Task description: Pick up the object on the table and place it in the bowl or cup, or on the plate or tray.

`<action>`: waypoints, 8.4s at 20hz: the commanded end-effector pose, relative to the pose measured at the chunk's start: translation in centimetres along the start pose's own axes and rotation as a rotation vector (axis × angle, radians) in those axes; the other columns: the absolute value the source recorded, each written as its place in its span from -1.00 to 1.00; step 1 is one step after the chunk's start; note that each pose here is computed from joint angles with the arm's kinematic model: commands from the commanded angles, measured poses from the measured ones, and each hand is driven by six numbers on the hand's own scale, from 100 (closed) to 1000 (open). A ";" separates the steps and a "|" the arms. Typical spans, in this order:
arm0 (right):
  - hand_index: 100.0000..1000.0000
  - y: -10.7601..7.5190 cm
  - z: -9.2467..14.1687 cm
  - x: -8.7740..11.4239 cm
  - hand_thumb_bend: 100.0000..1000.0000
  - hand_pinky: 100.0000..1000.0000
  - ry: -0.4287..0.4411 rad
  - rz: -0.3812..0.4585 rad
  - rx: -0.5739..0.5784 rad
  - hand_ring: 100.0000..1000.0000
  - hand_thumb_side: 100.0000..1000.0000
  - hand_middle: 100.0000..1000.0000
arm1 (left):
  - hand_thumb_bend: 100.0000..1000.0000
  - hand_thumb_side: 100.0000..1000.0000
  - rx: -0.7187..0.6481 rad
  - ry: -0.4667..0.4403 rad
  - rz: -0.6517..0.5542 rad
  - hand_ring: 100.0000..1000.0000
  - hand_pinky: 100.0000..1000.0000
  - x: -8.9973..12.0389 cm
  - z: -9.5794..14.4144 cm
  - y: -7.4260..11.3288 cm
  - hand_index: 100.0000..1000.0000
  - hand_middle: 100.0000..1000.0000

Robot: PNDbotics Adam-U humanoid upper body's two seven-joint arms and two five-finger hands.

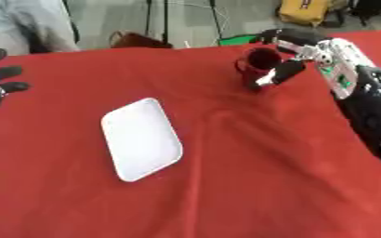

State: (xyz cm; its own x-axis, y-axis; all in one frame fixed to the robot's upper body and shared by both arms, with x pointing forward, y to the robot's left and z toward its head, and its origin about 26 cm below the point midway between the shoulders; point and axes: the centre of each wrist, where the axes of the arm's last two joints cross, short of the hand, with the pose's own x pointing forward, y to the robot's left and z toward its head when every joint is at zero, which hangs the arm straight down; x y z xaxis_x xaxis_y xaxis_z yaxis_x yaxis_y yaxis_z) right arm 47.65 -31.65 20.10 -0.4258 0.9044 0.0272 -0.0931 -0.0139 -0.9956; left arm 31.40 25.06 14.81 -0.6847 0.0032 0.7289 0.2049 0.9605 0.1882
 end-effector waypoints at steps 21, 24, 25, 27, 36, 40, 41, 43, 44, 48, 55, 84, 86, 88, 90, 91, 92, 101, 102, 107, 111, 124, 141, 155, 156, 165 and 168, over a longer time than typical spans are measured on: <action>0.93 -1.4 1.5 -2.5 0.46 0.75 0.128 0.057 -0.013 0.82 0.08 0.88 | 0.06 0.46 -0.029 -0.042 0.024 0.50 0.37 0.8 -0.7 -0.3 0.76 0.58; 0.93 -1.1 1.5 -2.5 0.46 0.73 0.119 0.044 0.003 0.80 0.08 0.88 | 0.06 0.46 -0.033 -0.042 0.027 0.50 0.37 0.8 -0.7 -0.3 0.76 0.58; 0.93 -1.0 1.5 -2.6 0.46 0.72 0.117 0.042 0.006 0.80 0.07 0.87 | 0.06 0.46 -0.033 -0.042 0.028 0.50 0.37 0.8 -0.7 -0.4 0.76 0.58; 0.92 -0.8 1.4 -2.5 0.46 0.71 0.115 0.038 0.015 0.80 0.07 0.87 | 0.05 0.46 -0.035 -0.040 0.030 0.50 0.37 0.7 -0.7 -0.4 0.76 0.58; 0.85 -0.4 1.2 -2.2 0.41 0.54 0.100 0.032 0.020 0.58 0.00 0.74 | 0.04 0.47 -0.040 -0.040 0.036 0.50 0.38 0.7 -0.7 -0.5 0.76 0.59; 0.82 -0.5 1.1 -2.0 0.40 0.48 0.099 0.030 0.001 0.53 0.01 0.70 | 0.04 0.48 -0.041 -0.040 0.038 0.50 0.38 0.7 -0.7 -0.6 0.76 0.59; 0.82 -0.5 1.0 -1.9 0.40 0.48 0.099 0.031 -0.006 0.53 0.01 0.70 | 0.04 0.48 -0.042 -0.040 0.039 0.50 0.38 0.7 -0.7 -0.6 0.76 0.59; 0.82 -0.5 1.0 -1.9 0.40 0.48 0.100 0.032 -0.013 0.53 0.01 0.70 | 0.04 0.48 -0.042 -0.039 0.040 0.50 0.38 0.7 -0.7 -0.6 0.76 0.59; 0.83 -0.6 0.8 -1.7 0.41 0.50 0.106 0.027 -0.028 0.59 0.07 0.72 | 0.03 0.48 -0.044 -0.040 0.041 0.50 0.38 0.7 -0.7 -0.6 0.76 0.59; 0.84 -0.8 0.4 -1.1 0.41 0.51 0.116 0.020 -0.052 0.60 0.09 0.72 | 0.02 0.48 -0.049 -0.041 0.045 0.51 0.38 0.7 -0.8 -0.7 0.76 0.59; 0.80 -0.6 0.1 -0.6 0.39 0.46 0.106 0.012 -0.036 0.50 0.07 0.70 | 0.02 0.48 -0.056 -0.044 0.048 0.51 0.38 0.7 -0.8 -0.8 0.76 0.59; 0.88 -0.4 0.7 -1.1 0.30 0.52 0.101 0.057 0.019 0.68 -0.09 0.79 | -0.03 0.49 -0.063 -0.043 0.049 0.52 0.39 0.7 -0.8 -0.8 0.77 0.60; 0.90 -0.2 0.7 -1.2 0.34 0.65 0.097 0.062 0.081 0.78 -0.09 0.84 | -0.03 0.49 -0.064 -0.043 0.048 0.53 0.39 0.7 -0.8 -0.7 0.77 0.61; 0.91 -0.2 0.7 -1.3 0.36 0.67 0.097 0.065 0.119 0.79 -0.10 0.85 | -0.03 0.49 -0.064 -0.043 0.048 0.53 0.39 0.8 -0.8 -0.7 0.77 0.61; 0.92 -0.1 0.8 -1.4 0.35 0.67 0.103 0.068 0.162 0.78 -0.11 0.85 | -0.04 0.49 -0.065 -0.044 0.049 0.53 0.39 0.8 -0.8 -0.7 0.77 0.61; 0.92 -0.1 0.8 -1.4 0.35 0.67 0.105 0.068 0.176 0.78 -0.11 0.85 | -0.04 0.49 -0.065 -0.044 0.049 0.53 0.39 0.8 -0.8 -0.7 0.77 0.61; 0.92 -0.2 0.9 -1.4 0.35 0.66 0.108 0.068 0.185 0.78 -0.11 0.85 | -0.04 0.49 -0.066 -0.044 0.049 0.53 0.39 0.8 -0.8 -0.7 0.77 0.61; 0.92 -1.8 1.3 -1.3 0.36 0.61 0.154 0.130 0.120 0.75 0.20 0.84 | -0.04 0.49 -0.066 -0.044 0.048 0.54 0.40 0.8 -0.8 -0.7 0.77 0.61; 0.92 -2.0 1.3 -1.2 0.36 0.61 0.153 0.138 0.099 0.75 0.20 0.84 | -0.04 0.49 -0.067 -0.044 0.048 0.54 0.40 0.8 -0.8 -0.7 0.77 0.61; 0.92 -3.0 1.4 -0.6 0.39 0.75 0.134 0.175 0.042 0.83 0.24 0.86 | -0.04 0.49 -0.067 -0.044 0.048 0.54 0.40 0.8 -0.8 -0.7 0.77 0.61; 0.92 -2.9 1.7 -0.8 0.39 0.73 0.144 0.187 0.072 0.80 0.20 0.85 | -0.05 0.49 -0.066 -0.045 0.045 0.54 0.40 0.8 -0.8 -0.6 0.77 0.62; 0.84 -1.1 2.3 -2.2 0.20 0.38 0.205 0.163 0.176 0.56 0.08 0.79 | -0.07 0.50 -0.073 -0.047 0.042 0.55 0.40 0.9 -0.8 -0.6 0.78 0.62; 0.70 -2.1 2.2 -1.3 -0.39 -0.32 0.149 0.161 0.054 0.05 -0.01 0.63 | -0.08 0.51 -0.074 -0.045 0.044 0.56 0.40 0.8 -0.8 -0.6 0.78 0.63; 0.71 -6.5 1.0 4.5 -0.38 -0.35 -0.085 0.192 -0.086 0.02 0.04 0.65 | -0.08 0.50 -0.080 -0.047 0.047 0.56 0.40 0.9 -0.9 -0.7 0.79 0.63; 0.71 -6.8 0.9 5.0 -0.38 -0.35 -0.101 0.198 -0.089 0.02 0.04 0.65 | -0.08 0.50 -0.081 -0.048 0.048 0.56 0.40 0.9 -0.9 -0.7 0.79 0.63; 0.70 -6.3 -1.1 8.6 -0.37 -0.35 -0.204 0.200 -0.075 0.01 0.06 0.66 | -0.08 0.45 -0.090 -0.077 0.071 0.56 0.39 1.4 -1.5 -1.2 0.79 0.62; 0.69 -5.8 -1.7 9.5 -0.34 -0.39 -0.206 0.179 -0.142 -0.02 0.08 0.64 | -0.06 0.43 -0.096 -0.088 0.085 0.56 0.39 1.6 -1.8 -1.5 0.78 0.62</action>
State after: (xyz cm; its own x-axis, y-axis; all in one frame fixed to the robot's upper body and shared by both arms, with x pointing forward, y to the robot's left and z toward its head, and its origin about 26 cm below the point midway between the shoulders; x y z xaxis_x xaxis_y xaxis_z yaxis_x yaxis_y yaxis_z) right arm 45.71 -22.71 24.52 -0.6007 0.7897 -0.1249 0.0626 -0.1093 -0.9920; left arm 31.38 23.31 15.82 -0.6984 0.0990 0.7088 0.3196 0.9293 0.1852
